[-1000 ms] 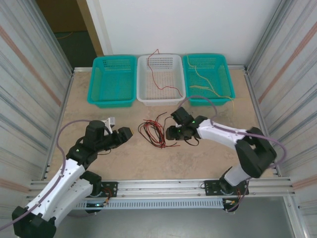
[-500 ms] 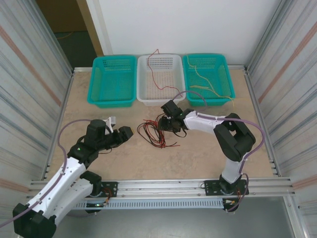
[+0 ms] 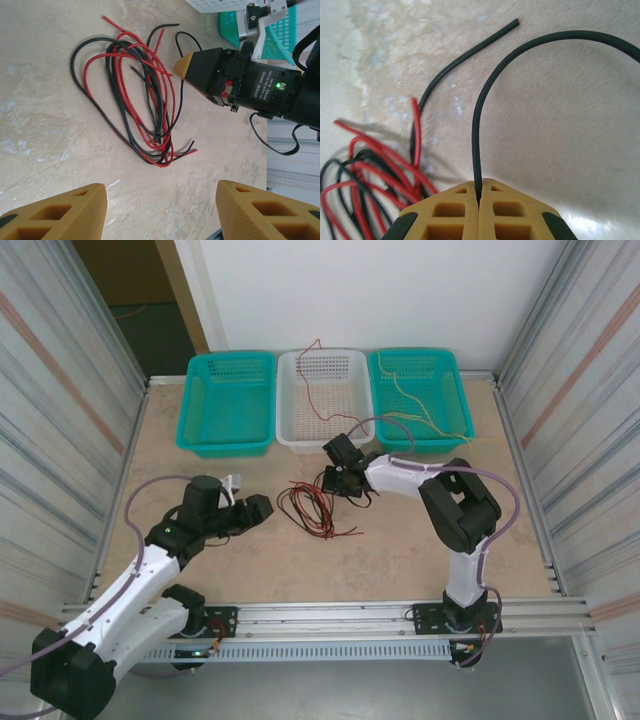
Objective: Untangle the cables
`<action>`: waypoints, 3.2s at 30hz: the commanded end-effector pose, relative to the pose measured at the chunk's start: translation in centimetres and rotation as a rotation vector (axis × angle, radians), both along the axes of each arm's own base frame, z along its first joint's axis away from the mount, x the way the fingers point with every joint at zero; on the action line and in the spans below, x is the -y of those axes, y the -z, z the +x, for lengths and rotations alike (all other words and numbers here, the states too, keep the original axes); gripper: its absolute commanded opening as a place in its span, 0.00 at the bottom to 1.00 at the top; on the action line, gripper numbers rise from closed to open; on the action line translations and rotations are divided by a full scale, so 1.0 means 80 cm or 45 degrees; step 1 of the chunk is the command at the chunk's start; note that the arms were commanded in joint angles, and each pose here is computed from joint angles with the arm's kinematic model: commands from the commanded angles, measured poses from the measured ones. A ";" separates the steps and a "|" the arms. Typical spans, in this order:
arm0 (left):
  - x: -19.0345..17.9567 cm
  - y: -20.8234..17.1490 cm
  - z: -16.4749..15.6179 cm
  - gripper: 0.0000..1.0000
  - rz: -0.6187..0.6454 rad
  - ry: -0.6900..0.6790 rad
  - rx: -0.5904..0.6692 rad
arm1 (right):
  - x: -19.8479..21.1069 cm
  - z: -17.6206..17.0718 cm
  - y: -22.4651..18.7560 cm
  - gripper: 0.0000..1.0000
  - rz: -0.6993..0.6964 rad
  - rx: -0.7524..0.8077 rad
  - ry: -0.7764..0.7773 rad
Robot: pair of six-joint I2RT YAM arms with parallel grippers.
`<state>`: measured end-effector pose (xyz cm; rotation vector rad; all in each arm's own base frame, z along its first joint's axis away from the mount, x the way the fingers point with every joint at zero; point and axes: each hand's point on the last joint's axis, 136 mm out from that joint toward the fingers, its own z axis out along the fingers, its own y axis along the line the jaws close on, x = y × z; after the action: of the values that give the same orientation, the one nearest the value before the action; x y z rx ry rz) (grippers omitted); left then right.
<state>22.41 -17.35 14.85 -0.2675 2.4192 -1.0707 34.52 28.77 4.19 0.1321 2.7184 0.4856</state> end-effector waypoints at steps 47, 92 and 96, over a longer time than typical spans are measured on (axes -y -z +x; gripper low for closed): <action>0.206 -0.130 -0.020 0.47 0.061 0.880 0.848 | 0.018 -0.138 -0.447 0.04 0.705 0.836 -0.465; 0.078 -0.227 0.070 0.00 -0.685 -0.131 0.380 | -0.111 -0.178 -0.284 0.71 0.577 0.746 -0.733; 0.077 -0.230 0.070 0.00 -0.696 -0.138 0.380 | -0.118 -0.171 -0.282 0.63 0.561 0.750 -0.729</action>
<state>28.20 -23.90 31.34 -0.3743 1.8776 -1.5422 20.16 37.29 24.20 -0.5912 2.0951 1.0695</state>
